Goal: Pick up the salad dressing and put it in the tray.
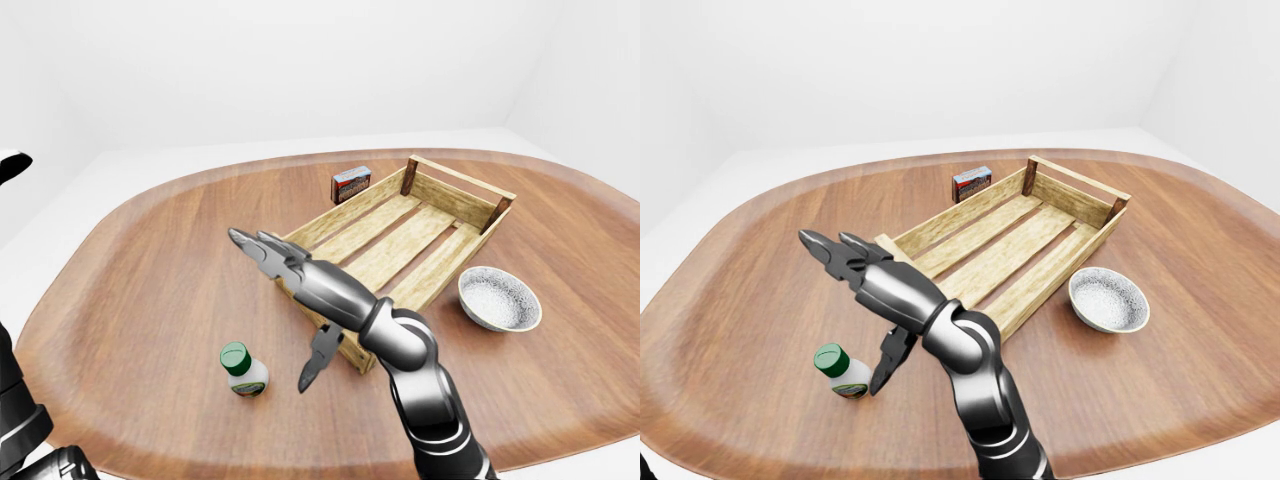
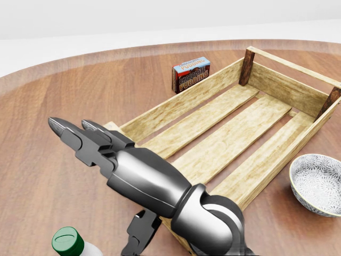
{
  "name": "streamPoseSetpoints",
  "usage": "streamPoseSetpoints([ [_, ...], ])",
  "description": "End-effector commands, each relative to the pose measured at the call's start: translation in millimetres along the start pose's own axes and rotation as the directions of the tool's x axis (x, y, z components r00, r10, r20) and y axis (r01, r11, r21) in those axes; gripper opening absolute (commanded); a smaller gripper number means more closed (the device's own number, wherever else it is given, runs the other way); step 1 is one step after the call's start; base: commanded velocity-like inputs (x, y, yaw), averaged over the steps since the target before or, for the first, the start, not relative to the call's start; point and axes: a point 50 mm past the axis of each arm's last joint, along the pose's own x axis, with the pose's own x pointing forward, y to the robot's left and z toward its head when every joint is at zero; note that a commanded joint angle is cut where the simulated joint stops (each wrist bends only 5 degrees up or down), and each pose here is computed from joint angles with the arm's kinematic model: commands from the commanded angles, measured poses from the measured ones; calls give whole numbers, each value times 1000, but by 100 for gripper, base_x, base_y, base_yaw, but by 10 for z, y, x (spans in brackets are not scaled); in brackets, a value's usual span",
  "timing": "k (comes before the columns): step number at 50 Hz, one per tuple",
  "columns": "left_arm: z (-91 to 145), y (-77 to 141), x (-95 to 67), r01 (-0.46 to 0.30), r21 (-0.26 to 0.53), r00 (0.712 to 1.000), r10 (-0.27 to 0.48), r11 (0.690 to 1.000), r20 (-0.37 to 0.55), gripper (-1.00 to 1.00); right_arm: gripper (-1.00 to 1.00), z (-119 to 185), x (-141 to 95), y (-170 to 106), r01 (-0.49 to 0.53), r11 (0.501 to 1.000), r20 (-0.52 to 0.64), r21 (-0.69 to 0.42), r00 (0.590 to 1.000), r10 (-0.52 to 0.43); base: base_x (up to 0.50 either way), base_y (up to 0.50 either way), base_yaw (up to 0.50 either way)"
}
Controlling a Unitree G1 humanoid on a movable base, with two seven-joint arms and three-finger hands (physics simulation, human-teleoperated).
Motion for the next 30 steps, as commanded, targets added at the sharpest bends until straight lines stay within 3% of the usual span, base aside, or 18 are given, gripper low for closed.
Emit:
streamPoseSetpoints([
  [1, -1, 48, 27, -15, -1, 1000, 15, 1000, -8, 100, 100, -143, 384, 329, -149, 983, -37, 110, 987, 154, 0, 0, 0],
  [7, 23, 84, 49, -22, -5, 1000, 22, 1000, -4, 100, 100, -345, 498, 552, -231, 953, -99, 196, 962, 253, 0, 0, 0],
  [14, 29, 168, 88, -44, -7, 999, 44, 999, -14, 100, 100, -556, 668, 913, -352, 888, -169, 297, 895, 412, 0, 0, 0],
  [17, 19, 184, 92, -48, -4, 999, 48, 999, -20, 100, 100, -581, 687, 961, -365, 879, -184, 306, 884, 431, 0, 0, 0],
  [23, 24, 210, 103, -57, -14, 998, 57, 998, -25, 100, 100, -735, 716, 1275, -474, 815, -261, 333, 784, 563, 0, 0, 0],
  [30, -10, 305, 126, -77, -14, 996, 76, 997, -49, 100, 100, -737, 527, 1670, -550, 749, -273, 368, 706, 653, 0, 0, 0],
])
